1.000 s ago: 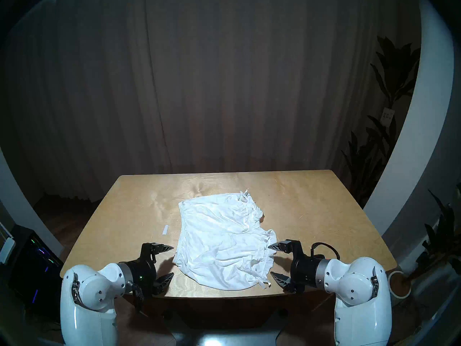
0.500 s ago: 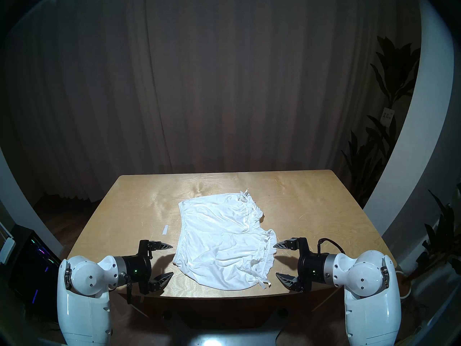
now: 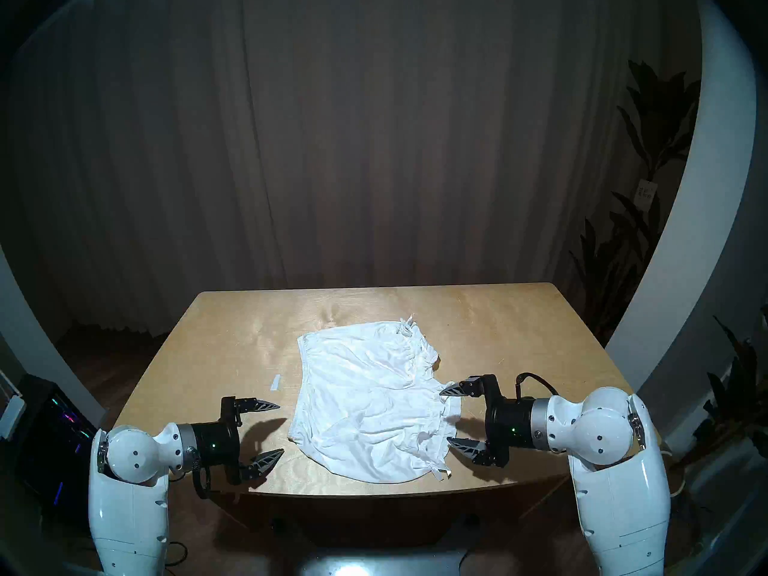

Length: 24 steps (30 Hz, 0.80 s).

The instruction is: Fold the pants in half lengthwise, then in half again, and set them down flat

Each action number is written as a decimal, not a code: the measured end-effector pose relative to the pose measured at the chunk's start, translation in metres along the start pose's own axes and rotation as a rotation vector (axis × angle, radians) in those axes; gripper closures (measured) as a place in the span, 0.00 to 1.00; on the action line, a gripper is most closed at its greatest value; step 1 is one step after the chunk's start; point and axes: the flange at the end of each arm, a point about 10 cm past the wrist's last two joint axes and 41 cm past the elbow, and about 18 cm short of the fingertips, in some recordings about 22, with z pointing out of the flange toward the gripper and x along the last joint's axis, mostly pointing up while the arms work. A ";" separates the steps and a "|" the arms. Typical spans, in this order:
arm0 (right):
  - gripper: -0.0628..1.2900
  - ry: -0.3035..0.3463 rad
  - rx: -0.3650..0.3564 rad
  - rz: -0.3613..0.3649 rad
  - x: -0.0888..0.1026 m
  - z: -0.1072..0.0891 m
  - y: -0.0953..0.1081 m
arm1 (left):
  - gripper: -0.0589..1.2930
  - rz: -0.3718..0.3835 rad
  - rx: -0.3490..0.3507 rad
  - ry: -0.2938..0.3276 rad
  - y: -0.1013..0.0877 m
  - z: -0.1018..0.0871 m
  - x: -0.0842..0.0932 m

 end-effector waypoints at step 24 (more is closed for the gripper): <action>0.07 -0.007 -0.097 -0.275 0.021 0.011 0.024 | 0.08 0.146 0.058 -0.088 0.012 0.013 0.002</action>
